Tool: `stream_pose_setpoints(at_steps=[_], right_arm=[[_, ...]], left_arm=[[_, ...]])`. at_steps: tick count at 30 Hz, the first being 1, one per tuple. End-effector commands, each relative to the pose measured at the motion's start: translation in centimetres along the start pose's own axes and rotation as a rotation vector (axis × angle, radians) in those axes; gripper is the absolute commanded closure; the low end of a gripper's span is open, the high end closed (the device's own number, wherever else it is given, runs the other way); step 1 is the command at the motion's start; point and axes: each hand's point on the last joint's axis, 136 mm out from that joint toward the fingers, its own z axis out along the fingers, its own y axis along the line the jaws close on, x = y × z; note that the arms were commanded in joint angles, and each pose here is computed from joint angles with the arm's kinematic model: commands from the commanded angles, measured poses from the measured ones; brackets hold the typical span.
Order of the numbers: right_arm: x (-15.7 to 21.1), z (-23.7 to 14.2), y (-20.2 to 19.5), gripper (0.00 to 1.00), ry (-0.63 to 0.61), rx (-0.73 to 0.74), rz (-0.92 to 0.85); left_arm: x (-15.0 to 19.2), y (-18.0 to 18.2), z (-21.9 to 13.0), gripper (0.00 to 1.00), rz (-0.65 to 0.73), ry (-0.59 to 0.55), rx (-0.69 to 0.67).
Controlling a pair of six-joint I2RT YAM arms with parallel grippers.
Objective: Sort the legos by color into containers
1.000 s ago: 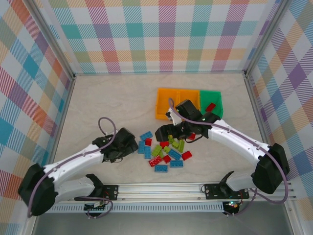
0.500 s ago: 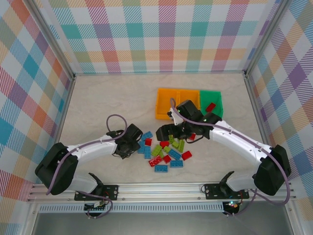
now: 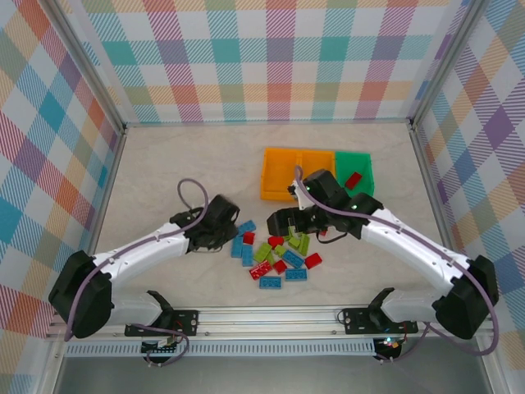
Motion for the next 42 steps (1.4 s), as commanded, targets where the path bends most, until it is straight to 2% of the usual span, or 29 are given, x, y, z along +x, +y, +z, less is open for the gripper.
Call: stream_pose_setpoints(at_steps=[1,6,8,12,16,19,21,23,25,28,30,34,38,41,42], right_arm=[[-1.1,-1.4,-1.8,0.0,-0.134,0.101,0.015],[-1.3,-3.6,-6.7,0.0,-0.276,0.335,0.072],[-1.0,-4.0,-7.3,0.0,-0.284,0.358,0.068],[-0.5,-4.4,-7.5,0.0,-0.286,0.357,0.063],[0.0,-4.8,-8.0,0.0,-0.298,0.368,0.059],[0.1,-5.0,-8.4,0.0,-0.308,0.382,0.055],[0.1,-5.1,-8.5,0.0,-0.315,0.388,0.057],[0.1,-4.9,-8.8,0.0,-0.308,0.397,0.063],[0.3,-4.6,-9.0,0.0,-0.289,0.407,0.068],[0.9,-4.0,-9.5,0.0,-0.232,0.435,0.069],[1.2,-3.2,-9.5,0.0,-0.182,0.434,0.054],[0.9,-0.6,-9.1,0.01,-0.061,0.427,0.003],[0.2,2.4,-10.3,0.15,0.031,0.488,-0.042],[-0.9,4.3,-11.9,0.32,0.062,0.549,-0.085],[-1.1,4.7,-12.3,0.35,0.071,0.566,-0.096]], left_arm=[[-3.9,-8.2,-2.6,0.73,0.15,-0.127,0.175],[-7.6,-15.4,0.5,0.76,0.331,-0.216,0.13],[-8.8,-17.8,2.7,0.76,0.366,-0.219,0.118],[-10.6,-19.9,7.2,0.73,0.382,-0.208,0.08],[-11.2,-21.6,9.6,0.6,0.418,-0.203,0.087],[-10.8,-23.0,9.5,0.45,0.433,-0.185,0.147],[-10.8,-23.6,8.9,0.4,0.433,-0.183,0.181],[-10.8,-23.9,7.5,0.38,0.431,-0.185,0.207],[-10.9,-23.9,5.4,0.42,0.434,-0.194,0.231],[-10.4,-23.8,-0.1,0.44,0.468,-0.234,0.32],[-9.5,-23.2,-4.3,0.45,0.54,-0.271,0.383],[-6.1,-20.3,-11.5,0.45,0.775,-0.285,0.463],[-3.2,-15.7,-15.7,0.44,1.004,-0.263,0.483],[-0.8,-10.8,-16.6,0.44,1.173,-0.229,0.481],[0.2,-9.3,-16.5,0.44,1.231,-0.209,0.493]])
